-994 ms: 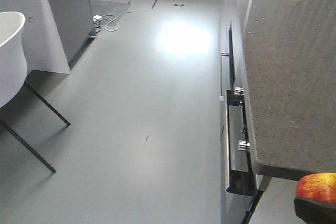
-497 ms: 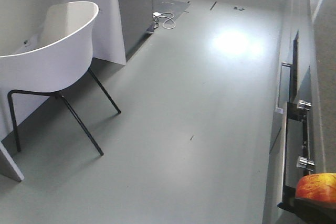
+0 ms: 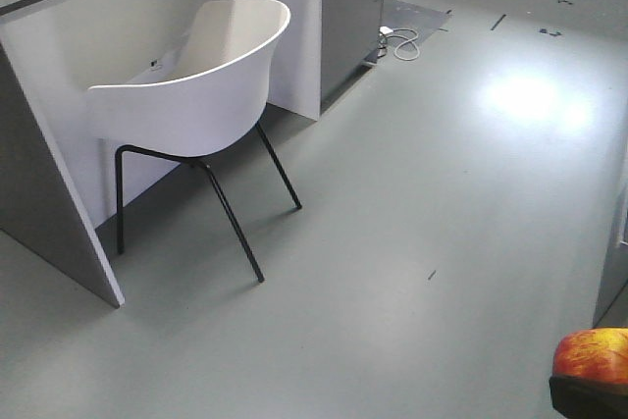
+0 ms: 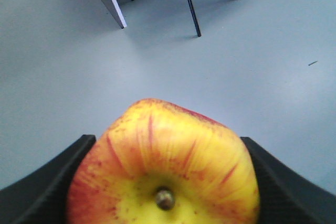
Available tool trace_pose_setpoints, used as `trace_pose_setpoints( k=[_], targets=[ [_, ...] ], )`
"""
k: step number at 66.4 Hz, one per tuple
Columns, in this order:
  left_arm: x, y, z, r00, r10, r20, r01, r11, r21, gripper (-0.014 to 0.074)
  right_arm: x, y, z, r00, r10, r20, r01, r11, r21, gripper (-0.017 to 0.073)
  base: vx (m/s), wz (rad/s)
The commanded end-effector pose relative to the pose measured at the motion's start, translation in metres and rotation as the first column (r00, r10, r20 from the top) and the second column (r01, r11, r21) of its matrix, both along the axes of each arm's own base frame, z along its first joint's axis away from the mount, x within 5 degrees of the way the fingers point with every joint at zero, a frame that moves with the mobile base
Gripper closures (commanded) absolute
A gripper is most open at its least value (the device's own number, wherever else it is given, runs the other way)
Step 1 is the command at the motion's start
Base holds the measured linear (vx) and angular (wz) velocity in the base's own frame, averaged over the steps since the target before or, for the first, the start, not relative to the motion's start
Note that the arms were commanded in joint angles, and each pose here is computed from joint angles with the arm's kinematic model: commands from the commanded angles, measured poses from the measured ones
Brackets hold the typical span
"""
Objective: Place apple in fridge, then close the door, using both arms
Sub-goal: 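Drive the base away from the counter holding the apple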
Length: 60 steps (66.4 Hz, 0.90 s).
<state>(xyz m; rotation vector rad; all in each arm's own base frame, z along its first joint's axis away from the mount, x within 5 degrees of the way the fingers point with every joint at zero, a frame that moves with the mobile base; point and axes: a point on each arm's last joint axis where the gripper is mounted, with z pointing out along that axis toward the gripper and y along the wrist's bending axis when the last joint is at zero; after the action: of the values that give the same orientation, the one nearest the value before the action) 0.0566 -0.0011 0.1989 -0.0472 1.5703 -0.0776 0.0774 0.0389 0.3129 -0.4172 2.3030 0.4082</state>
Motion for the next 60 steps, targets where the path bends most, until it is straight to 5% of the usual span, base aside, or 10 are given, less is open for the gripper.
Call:
trace_pose_setpoints(
  k=[1, 60],
  targets=[
    [-0.0024, 0.0001, 0.0134, 0.994, 0.000, 0.106, 0.001, 1.000, -0.008, 0.0600, 0.0037, 0.0013, 0.0110, 0.998, -0.011, 0.067, 0.009, 0.999, 0.033, 0.0440, 0.06, 0.36],
    [-0.0024, 0.0001, 0.0134, 0.994, 0.000, 0.106, 0.001, 1.000, -0.008, 0.0600, 0.0037, 0.0013, 0.0110, 0.998, -0.011, 0.067, 0.009, 0.999, 0.033, 0.0440, 0.11, 0.42]
  ],
)
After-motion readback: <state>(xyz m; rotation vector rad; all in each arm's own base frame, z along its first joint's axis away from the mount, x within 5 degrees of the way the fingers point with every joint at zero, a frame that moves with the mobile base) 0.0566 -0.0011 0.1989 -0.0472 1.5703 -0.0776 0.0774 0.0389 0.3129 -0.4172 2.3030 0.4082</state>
